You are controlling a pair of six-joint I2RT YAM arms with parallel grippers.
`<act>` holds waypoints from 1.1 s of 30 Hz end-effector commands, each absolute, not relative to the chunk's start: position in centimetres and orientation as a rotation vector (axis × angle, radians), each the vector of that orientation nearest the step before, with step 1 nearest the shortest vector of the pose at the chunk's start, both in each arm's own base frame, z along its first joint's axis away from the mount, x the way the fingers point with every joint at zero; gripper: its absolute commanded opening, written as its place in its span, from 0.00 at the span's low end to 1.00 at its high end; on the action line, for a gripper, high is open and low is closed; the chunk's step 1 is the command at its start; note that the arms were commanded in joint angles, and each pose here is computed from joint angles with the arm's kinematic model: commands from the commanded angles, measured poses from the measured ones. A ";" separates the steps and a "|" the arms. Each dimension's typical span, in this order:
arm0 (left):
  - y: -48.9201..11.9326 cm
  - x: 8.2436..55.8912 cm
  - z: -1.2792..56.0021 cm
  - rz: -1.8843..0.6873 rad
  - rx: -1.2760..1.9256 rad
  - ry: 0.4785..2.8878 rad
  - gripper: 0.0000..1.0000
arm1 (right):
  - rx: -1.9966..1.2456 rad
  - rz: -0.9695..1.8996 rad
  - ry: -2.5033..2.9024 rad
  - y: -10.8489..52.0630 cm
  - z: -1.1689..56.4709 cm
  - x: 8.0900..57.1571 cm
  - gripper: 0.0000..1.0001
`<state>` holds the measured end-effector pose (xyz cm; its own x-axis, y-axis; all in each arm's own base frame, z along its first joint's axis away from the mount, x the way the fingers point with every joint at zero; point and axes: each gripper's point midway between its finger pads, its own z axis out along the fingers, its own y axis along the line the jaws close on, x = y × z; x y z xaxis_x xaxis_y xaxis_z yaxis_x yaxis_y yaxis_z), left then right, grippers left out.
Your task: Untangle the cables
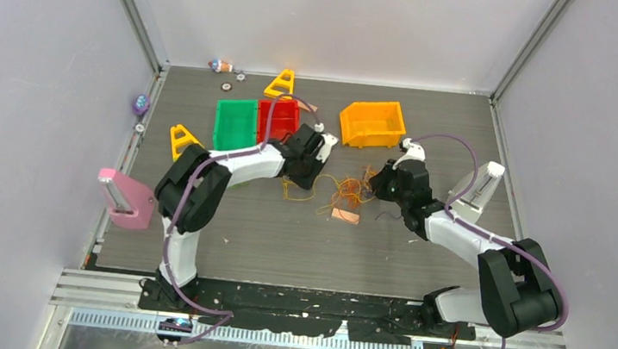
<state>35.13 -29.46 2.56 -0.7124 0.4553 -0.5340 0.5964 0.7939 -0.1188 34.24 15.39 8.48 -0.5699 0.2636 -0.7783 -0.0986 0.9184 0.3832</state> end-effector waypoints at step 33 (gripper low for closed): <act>-21.7 36.0 12.4 -0.400 0.329 2.136 0.68 | -0.168 0.398 2.083 19.5 10.5 35.0 0.91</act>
<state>35.88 -18.01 11.48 -0.5589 -0.0931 -0.8240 0.2408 0.9326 -0.2687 34.06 16.67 9.08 -0.5426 0.1546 -0.8257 -0.1693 0.9426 0.2878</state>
